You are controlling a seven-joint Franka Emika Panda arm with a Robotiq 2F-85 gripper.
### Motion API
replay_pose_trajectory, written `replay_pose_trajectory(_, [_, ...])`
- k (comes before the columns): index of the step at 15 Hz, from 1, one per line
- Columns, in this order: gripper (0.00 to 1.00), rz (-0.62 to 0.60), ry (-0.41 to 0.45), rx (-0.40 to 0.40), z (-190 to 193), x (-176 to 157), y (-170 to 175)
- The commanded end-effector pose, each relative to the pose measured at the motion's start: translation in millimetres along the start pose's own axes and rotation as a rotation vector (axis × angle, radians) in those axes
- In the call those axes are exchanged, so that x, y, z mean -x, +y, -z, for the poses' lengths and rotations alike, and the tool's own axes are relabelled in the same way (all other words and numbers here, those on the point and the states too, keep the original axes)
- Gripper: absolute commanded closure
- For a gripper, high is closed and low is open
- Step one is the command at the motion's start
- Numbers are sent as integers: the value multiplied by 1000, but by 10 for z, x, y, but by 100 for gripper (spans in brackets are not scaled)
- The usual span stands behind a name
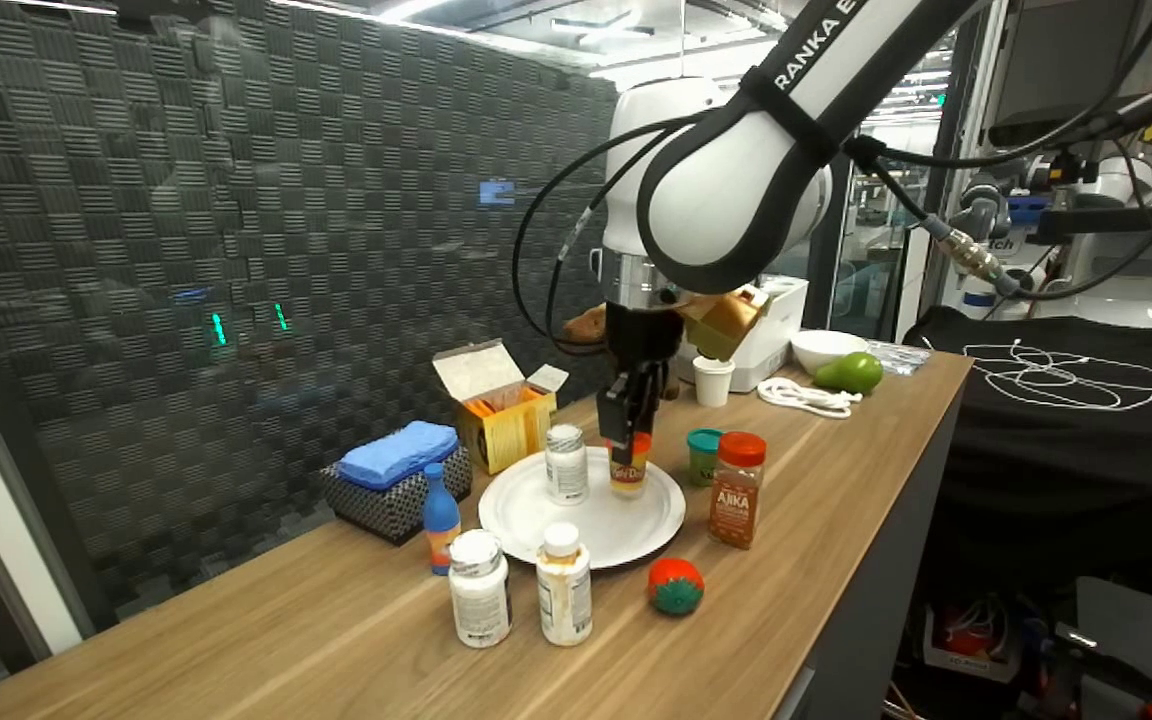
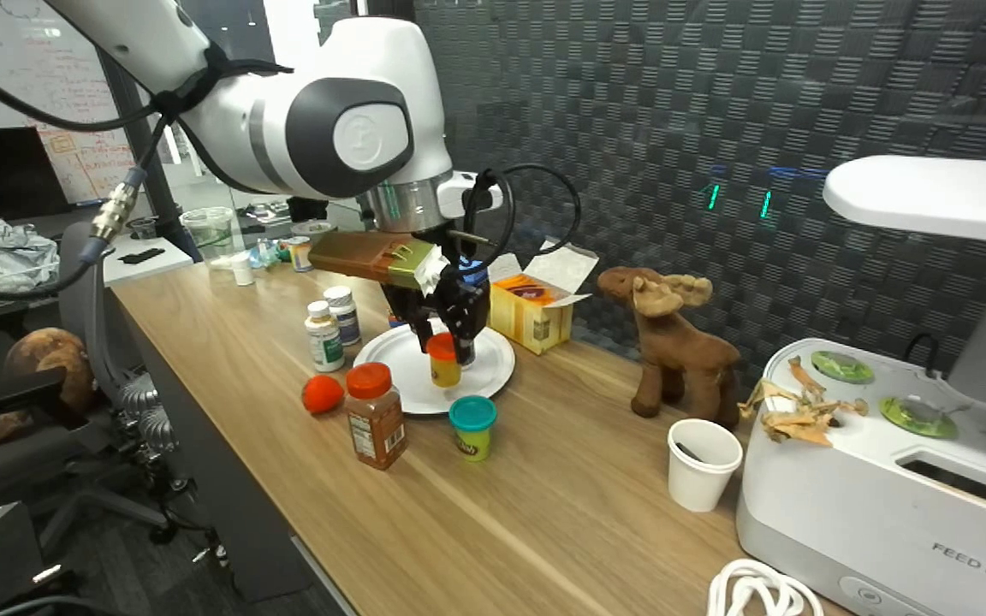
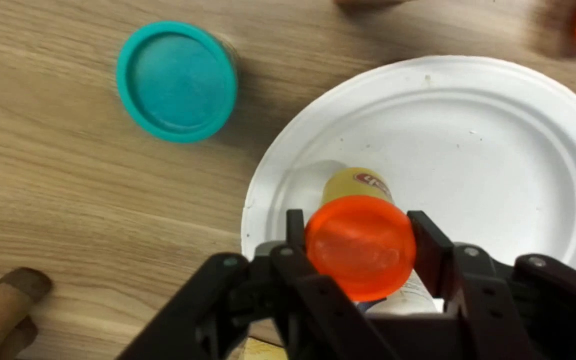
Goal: Put the containers and strawberry toy on the white plate
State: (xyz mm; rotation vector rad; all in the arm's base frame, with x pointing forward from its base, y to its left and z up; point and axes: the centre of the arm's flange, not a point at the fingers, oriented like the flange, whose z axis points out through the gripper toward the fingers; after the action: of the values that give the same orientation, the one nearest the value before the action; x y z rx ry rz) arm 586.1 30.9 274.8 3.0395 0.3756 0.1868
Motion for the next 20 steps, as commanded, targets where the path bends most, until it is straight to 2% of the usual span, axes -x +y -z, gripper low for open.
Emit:
replay_pose_trajectory(1, [72,77,60,15,41,-11,-25])
replay_pose_trajectory(10, [72,148,70,30,-125,-88,-39])
replay_pose_trajectory(19, [72,177,125,75,-192,-125,-13])
replay_pose_trajectory(20, [22,178,122,62,-197,-116,-16])
